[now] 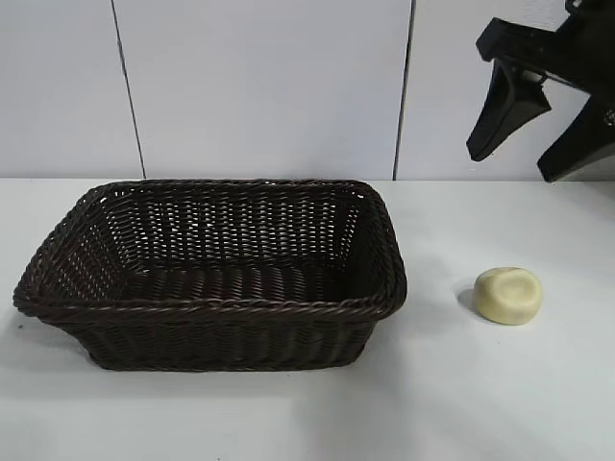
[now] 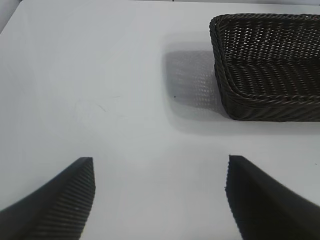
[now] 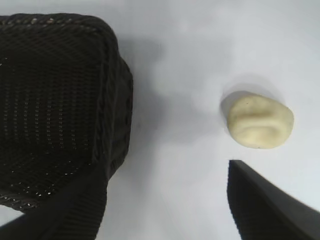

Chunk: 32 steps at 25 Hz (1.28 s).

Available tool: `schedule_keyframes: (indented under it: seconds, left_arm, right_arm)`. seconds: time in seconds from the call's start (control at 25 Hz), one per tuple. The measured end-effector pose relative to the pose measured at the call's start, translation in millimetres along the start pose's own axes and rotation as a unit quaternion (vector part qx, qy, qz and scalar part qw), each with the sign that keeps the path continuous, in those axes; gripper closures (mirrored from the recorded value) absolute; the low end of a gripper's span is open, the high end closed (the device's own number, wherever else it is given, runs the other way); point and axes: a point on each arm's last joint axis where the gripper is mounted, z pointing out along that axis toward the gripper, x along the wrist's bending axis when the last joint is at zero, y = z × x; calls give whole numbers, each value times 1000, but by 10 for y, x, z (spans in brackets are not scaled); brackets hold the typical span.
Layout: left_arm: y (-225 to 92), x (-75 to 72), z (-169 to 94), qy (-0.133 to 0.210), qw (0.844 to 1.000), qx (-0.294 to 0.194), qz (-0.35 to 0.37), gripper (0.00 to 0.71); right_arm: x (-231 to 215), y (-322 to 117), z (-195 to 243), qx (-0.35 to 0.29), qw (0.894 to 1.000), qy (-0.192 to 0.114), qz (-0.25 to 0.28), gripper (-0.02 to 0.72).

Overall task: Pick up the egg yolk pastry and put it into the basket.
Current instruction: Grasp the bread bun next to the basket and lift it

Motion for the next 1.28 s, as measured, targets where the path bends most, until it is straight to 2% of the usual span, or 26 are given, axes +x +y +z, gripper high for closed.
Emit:
schedule_keyframes:
  seconds: [0.28,0.6,0.96,1.04,1.2,1.28]
  left_arm:
    - [0,1,0,0,1000,0,0,175]
    - [0,1,0,0,1000,0,0,175]
    - [0,1,0,0,1000,0,0,175]
    - [0,1,0,0,1000,0,0,175]
    - [0,1,0,0,1000,0,0,175]
    - [0,1,0,0,1000,0,0,175]
  right_arm:
    - [-163,108,556,53,998,-13,24,208]
    - [-340,20,1167,106,993,-25,54,208]
    - [-440,-38,1379,124,989,-50,64,213]
    - [-457,-45,1390,127,988,-58,63,262]
    - [-469,-57,1389,134,987,-64,62,538]
    - [-463,-52,1376,140,986,-63,62,630]
